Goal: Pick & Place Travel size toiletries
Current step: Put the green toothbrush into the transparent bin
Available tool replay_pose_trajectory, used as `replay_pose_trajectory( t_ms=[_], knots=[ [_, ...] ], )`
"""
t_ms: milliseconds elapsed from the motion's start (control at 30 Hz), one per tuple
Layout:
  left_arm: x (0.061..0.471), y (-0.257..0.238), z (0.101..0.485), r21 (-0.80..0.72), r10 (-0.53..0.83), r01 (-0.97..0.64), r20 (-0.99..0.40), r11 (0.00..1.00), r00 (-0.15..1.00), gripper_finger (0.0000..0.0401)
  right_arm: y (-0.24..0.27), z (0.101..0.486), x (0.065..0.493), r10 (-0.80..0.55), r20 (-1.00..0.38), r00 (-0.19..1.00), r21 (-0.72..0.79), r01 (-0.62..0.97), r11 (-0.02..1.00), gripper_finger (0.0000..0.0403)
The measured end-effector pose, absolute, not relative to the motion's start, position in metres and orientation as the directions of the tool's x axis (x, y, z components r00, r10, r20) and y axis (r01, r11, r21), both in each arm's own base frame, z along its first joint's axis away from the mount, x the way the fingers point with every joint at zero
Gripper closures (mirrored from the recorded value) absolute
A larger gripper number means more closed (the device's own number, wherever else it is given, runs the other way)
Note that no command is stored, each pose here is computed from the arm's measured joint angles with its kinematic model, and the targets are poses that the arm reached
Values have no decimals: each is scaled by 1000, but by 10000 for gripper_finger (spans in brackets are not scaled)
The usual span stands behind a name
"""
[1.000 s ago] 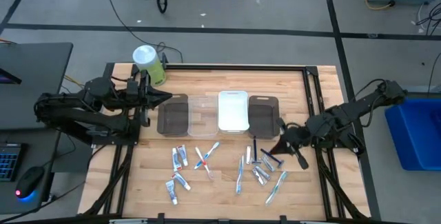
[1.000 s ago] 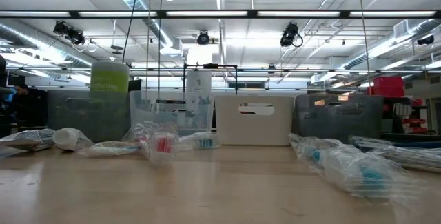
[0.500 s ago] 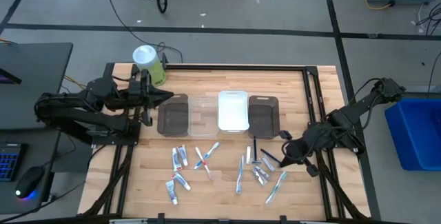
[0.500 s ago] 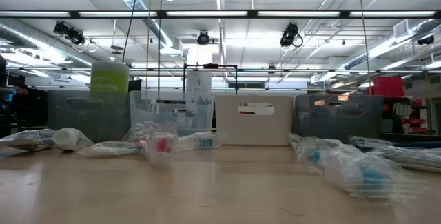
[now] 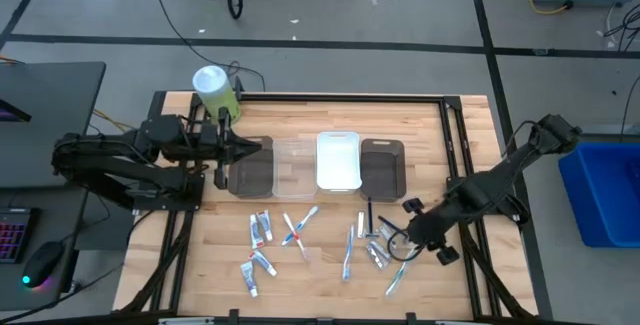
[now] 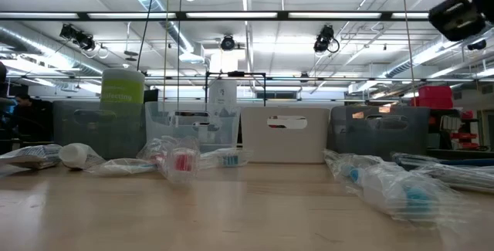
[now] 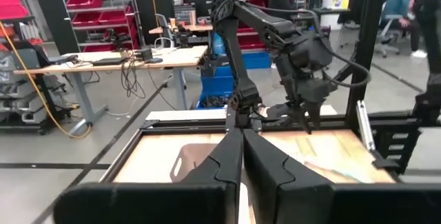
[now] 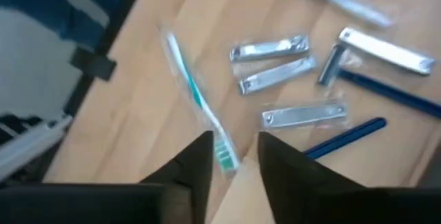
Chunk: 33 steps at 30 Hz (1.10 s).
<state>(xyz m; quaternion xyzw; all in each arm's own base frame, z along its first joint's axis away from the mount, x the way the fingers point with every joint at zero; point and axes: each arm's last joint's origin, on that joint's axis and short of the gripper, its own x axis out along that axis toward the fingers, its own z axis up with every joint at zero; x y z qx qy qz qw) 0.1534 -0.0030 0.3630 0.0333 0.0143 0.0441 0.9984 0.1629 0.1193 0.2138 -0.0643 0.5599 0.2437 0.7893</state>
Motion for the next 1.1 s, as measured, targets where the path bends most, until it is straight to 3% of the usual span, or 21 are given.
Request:
replay_pose_trajectory(
  t_ms=[200,400,633,1100],
  knots=[
    [156,-3,362,99,89,-86,-33,991,995,393,128,191,172,248,-956,158,150,-465,873,190],
    [156,-3,362,96,89,-86,-35,992,995,387,132,173,178,201,-975,90,137,-468,873,152],
    [156,-3,362,96,92,-89,-35,991,995,382,140,157,179,211,-977,-10,179,-574,799,151],
    [156,-3,362,71,92,-89,-35,993,995,383,150,137,179,112,-993,-25,95,-728,679,160]
  ],
)
